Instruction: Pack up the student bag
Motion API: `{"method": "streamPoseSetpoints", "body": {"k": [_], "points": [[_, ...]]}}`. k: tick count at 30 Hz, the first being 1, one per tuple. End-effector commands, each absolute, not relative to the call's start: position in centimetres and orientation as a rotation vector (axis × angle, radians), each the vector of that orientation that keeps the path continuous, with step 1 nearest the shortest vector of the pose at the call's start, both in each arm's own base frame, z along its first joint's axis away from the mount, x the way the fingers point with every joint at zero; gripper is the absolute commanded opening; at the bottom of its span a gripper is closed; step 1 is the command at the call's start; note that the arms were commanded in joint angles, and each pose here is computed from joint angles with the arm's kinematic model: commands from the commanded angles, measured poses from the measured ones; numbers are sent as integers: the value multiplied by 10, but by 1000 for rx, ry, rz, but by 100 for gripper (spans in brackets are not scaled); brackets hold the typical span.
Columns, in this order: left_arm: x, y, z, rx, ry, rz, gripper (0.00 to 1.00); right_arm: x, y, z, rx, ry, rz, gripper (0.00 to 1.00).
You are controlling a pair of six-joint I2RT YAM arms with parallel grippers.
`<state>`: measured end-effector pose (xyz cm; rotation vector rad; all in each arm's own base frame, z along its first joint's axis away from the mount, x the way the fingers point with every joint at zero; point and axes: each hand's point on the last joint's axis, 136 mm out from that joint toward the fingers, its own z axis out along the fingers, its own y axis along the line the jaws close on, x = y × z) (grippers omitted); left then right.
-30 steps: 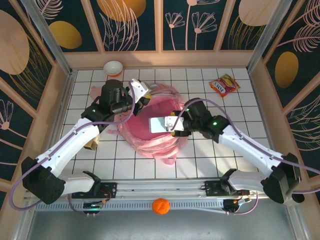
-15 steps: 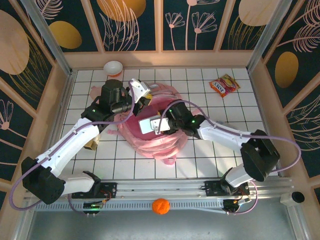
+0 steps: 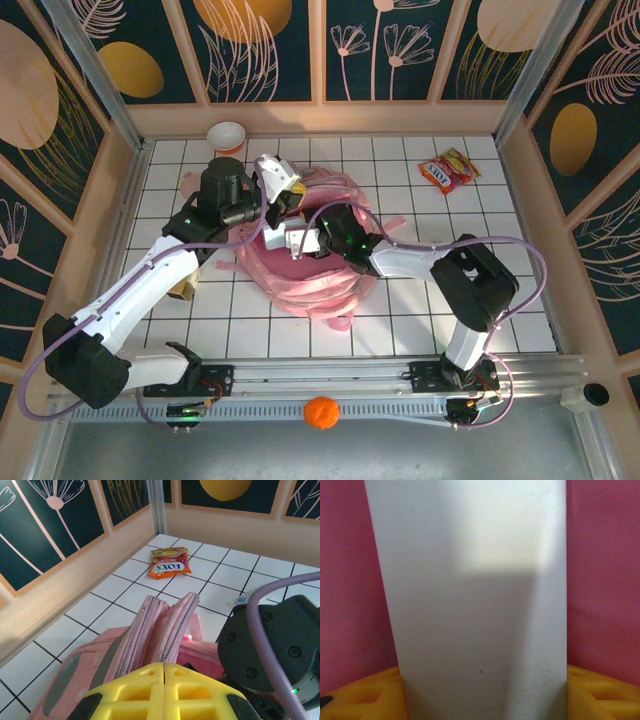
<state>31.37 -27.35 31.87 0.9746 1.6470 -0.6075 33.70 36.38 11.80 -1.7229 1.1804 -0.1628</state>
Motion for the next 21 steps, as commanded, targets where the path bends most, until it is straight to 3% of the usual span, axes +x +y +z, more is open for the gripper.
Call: {"method": "streamPoseSetpoints", "body": {"k": [1,9,20,21], "points": [[300,-278,397,944,1373,-649,0,355,375,145,-1573,1146,-182,33],[301,-276,393,937,1386,-632,0,360,373,145,-1534,1176,-194,58],[302,-275,387,933,1397,-629,0,352,362,156,-1493,1235,-162,68],[302,-275,387,933,1399,-628,0,350,361,156,-1499,1237,-152,93]]}}
